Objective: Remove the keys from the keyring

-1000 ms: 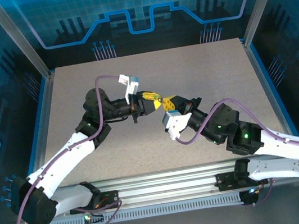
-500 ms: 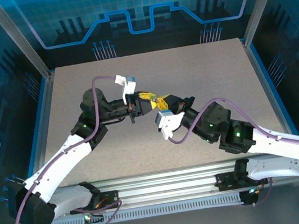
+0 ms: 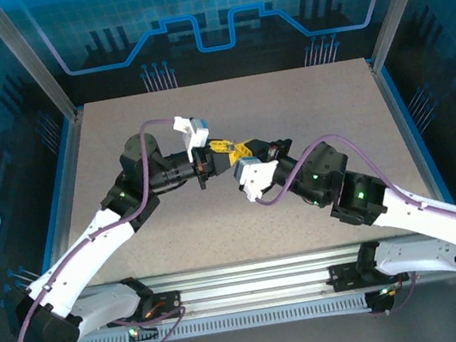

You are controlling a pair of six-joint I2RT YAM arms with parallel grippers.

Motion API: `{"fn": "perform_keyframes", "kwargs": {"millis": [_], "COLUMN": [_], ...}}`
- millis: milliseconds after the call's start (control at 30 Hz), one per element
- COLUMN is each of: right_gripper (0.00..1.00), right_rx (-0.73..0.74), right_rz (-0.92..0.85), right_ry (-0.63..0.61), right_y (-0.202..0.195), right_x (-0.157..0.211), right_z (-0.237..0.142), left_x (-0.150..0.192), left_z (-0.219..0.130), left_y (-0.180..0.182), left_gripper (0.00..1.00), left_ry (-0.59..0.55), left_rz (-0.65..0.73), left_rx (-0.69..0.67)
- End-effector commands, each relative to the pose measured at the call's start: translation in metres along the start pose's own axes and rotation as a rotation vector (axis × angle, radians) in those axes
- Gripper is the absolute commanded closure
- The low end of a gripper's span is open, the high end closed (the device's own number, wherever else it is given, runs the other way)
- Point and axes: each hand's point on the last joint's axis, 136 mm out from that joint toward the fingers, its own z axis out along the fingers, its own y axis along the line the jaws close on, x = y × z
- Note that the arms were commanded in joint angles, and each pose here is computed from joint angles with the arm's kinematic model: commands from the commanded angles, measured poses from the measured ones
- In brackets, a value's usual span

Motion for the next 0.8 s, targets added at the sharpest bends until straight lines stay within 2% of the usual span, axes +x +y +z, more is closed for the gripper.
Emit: {"fn": "perform_keyframes", "kwargs": {"millis": [0,133,333,533,700,767], "right_gripper": [1.00,1.00,1.00,1.00,1.00,1.00], "right_rx": [-0.170,-0.205,-0.263,-0.253,-0.228,-0.276], "right_rz": [0.017,0.022,0.044,0.027,-0.040,-0.086], "right_ry": [-0.100,-0.087,-0.095,-0.055,-0.040,-0.033], "right_y": [0.042,0.048,0.061,0.066,0.062,0.079], "right_x": [-0.004,0.006,0.011,0.029,0.034,0.042], "right_z": [0.007,0.003,-0.003,-0.002,-0.002,-0.004], "left_x": [-0.002,-0.005,-0.013,-0.021,-0.030,-0.030], "left_z": [0.001,0.001,0.002,0.000,-0.008,-0.009], "left_y": [-0.070,-0.078,-0.080,-0.081,-0.079,-0.080], "left_gripper": [1.00,1.00,1.00,1.00,1.00,1.00], "left_ry": [0.034,0.031,-0.001,-0.022,-0.035,-0.027], "left_rz": [0.087,0.070,0.071,0.055,0.025,0.020], "left_rx": [0.274,0.335,0.355,0.381,0.411,0.422]}}
